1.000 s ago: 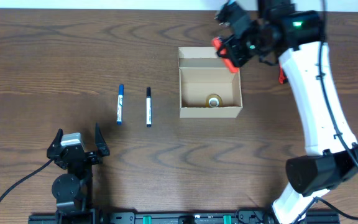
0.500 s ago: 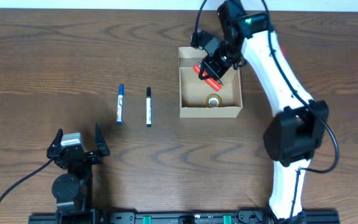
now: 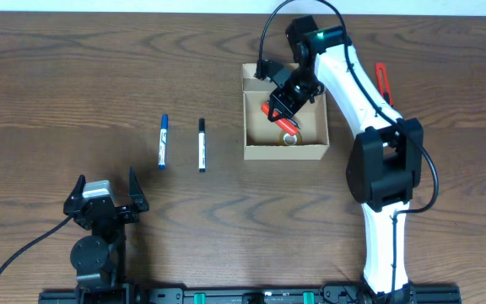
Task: Pack container
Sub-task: 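Carry the stapler into the box and release it beside the tape, then release the red stapler into the box beside the tape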
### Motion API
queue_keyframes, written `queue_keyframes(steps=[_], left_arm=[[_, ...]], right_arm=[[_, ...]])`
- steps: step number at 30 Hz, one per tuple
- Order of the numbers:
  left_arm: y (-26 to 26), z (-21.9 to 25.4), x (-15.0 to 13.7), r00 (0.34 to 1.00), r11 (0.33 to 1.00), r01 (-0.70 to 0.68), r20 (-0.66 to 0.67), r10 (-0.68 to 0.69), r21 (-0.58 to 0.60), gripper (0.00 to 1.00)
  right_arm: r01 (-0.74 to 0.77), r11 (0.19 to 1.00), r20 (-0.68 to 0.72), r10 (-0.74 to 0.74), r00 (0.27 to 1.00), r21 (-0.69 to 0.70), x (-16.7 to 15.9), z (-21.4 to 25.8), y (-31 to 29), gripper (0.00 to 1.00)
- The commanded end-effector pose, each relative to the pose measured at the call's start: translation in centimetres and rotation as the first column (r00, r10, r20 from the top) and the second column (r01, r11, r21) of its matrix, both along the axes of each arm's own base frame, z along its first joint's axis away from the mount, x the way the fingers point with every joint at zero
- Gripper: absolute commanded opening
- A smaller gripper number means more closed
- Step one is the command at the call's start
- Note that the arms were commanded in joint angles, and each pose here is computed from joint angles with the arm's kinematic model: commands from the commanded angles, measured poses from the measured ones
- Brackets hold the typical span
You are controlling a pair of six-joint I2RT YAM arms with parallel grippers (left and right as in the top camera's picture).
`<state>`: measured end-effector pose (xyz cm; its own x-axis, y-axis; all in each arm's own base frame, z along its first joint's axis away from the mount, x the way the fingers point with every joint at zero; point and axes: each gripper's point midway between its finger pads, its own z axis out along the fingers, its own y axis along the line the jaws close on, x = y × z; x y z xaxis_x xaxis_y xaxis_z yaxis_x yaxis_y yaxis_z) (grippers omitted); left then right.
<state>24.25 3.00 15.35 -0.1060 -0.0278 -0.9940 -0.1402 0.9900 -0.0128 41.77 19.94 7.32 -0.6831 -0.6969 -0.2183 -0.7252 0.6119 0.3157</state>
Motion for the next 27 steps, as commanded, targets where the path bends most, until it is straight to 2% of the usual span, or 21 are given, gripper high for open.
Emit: queue_keyframes(steps=[1, 9, 22, 24, 25, 27], left_arm=[[0.2, -1.8, -0.1, 0.999, 1.000, -0.012, -0.050, 0.012, -0.014, 0.95], [0.2, -1.8, -0.1, 0.999, 1.000, -0.012, -0.050, 0.012, -0.014, 0.95], [0.2, -1.8, -0.1, 0.999, 1.000, -0.012, -0.050, 0.012, -0.014, 0.95], [0.2, -1.8, -0.1, 0.999, 1.000, -0.012, -0.050, 0.012, -0.014, 0.95], [0.2, -1.8, -0.1, 0.999, 1.000, -0.012, -0.050, 0.012, -0.014, 0.95], [0.2, -1.8, -0.1, 0.999, 1.000, -0.012, -0.050, 0.012, -0.014, 0.95]], right_arm=[[-0.004, 1.000, -0.006, 0.004, 1.000, 0.003, 0.0, -0.2, 0.3, 0.01], [0.007, 1.000, -0.013, -0.008, 1.000, -0.027, 0.0, -1.0, -0.1, 0.01], [0.012, 0.999, -0.082, -0.016, 0.997, -0.050, -1.9, -4.0, -0.7, 0.01], [0.015, 0.999, -0.082, -0.019, 0.996, -0.050, -1.8, -4.0, -0.7, 0.03], [0.020, 0.998, -0.082, -0.024, 0.996, -0.051, -1.8, -4.0, -0.7, 0.09], [0.019, 0.999, -0.082, -0.023, 0.996, -0.051, -1.8, -4.0, -0.7, 0.15]])
